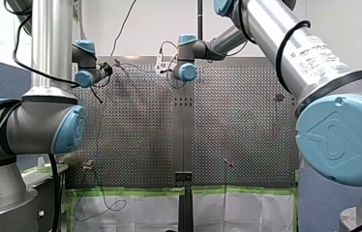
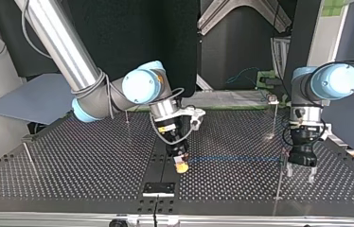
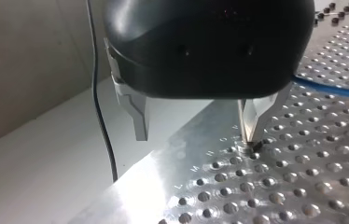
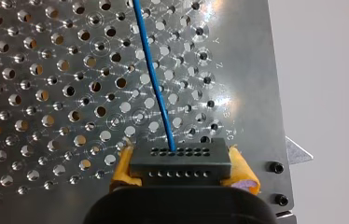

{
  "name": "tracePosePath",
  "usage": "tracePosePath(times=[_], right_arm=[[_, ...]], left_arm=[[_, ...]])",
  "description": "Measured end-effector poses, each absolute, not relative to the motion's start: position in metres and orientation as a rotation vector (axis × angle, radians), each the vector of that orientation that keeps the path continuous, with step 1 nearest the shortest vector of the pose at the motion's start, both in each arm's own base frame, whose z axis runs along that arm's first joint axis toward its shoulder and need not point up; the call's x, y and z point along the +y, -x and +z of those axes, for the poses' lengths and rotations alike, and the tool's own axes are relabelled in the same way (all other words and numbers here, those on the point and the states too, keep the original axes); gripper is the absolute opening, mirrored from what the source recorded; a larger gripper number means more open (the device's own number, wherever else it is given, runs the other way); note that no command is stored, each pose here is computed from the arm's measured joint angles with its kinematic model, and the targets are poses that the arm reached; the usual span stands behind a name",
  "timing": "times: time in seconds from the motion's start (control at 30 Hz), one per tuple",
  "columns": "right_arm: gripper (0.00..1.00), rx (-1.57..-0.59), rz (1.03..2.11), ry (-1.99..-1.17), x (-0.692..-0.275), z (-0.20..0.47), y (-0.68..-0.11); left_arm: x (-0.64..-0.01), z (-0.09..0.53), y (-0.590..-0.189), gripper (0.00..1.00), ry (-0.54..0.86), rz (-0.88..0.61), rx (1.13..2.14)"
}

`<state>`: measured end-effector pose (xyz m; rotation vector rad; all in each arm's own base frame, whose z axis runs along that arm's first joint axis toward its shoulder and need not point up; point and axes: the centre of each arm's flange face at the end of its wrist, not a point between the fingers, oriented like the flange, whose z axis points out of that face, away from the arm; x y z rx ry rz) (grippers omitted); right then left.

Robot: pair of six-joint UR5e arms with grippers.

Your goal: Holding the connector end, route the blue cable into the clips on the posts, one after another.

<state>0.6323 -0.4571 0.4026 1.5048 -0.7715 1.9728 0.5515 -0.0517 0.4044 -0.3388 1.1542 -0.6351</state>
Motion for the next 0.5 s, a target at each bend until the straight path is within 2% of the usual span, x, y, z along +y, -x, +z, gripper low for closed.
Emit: tracePosePath(times=[0.5], right_arm=[[0.00,-0.782,1.962,-1.498,-0.466,0.401,-0.627]], left_arm=[[-0.044,0.402,-0.536,1.00,0.391,-0.451,1.236]])
